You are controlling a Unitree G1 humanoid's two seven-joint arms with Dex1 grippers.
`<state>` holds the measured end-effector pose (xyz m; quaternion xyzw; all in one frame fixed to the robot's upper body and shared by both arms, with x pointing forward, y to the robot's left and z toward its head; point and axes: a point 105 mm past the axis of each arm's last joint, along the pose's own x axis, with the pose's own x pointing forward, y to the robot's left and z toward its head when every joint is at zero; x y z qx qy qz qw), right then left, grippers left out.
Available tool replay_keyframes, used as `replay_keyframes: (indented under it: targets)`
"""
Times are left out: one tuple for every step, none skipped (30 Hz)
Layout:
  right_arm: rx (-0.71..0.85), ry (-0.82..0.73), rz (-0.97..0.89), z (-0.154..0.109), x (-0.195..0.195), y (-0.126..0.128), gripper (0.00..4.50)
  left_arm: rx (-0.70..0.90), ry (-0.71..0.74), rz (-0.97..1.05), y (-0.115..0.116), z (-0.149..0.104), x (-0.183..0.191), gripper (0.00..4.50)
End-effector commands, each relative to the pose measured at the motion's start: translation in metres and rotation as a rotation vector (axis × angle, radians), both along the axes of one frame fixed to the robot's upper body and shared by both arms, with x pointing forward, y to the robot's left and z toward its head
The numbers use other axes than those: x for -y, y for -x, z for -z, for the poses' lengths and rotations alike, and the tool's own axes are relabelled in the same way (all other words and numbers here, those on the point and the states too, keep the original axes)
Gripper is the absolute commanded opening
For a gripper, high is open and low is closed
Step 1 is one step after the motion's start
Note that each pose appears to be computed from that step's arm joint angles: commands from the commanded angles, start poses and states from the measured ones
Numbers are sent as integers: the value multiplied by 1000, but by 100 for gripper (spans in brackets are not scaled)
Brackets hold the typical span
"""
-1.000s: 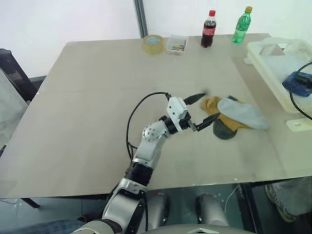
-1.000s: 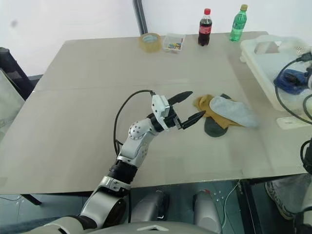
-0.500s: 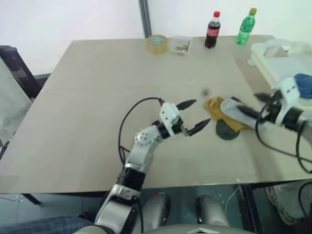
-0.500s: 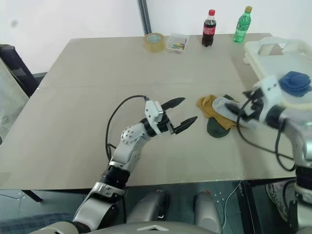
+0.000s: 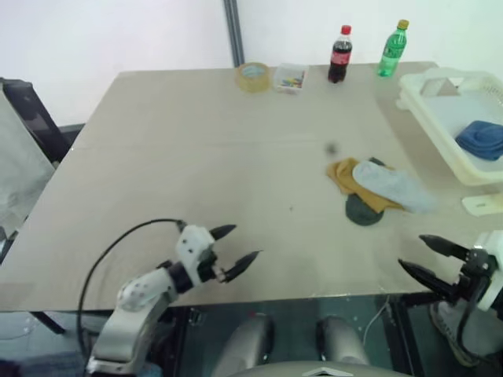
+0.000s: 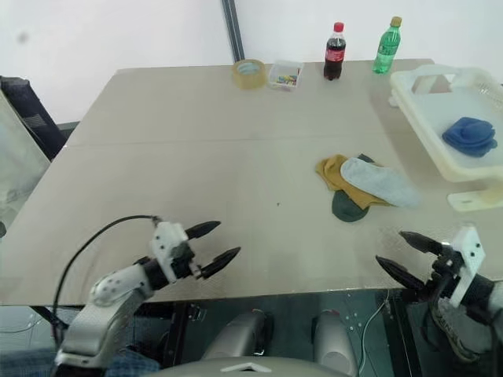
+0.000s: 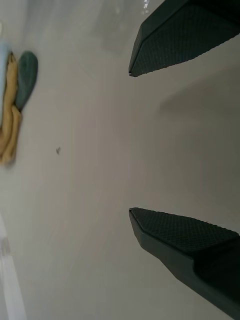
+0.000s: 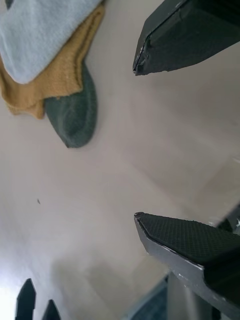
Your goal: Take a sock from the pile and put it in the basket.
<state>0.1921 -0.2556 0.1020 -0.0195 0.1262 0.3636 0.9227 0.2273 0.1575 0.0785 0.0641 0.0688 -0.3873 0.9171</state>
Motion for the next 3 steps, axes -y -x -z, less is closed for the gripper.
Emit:
replay_keyframes:
  targets:
    - [38, 22, -10, -12, 13, 3, 447, 43, -24, -21, 12, -17, -6, 450]
    - [35, 23, -10, -12, 15, 3, 447, 35, -23, -31, 16, -17, -8, 450]
    - [33, 24, -10, -12, 16, 3, 447, 30, -25, -40, 18, -17, -10, 450]
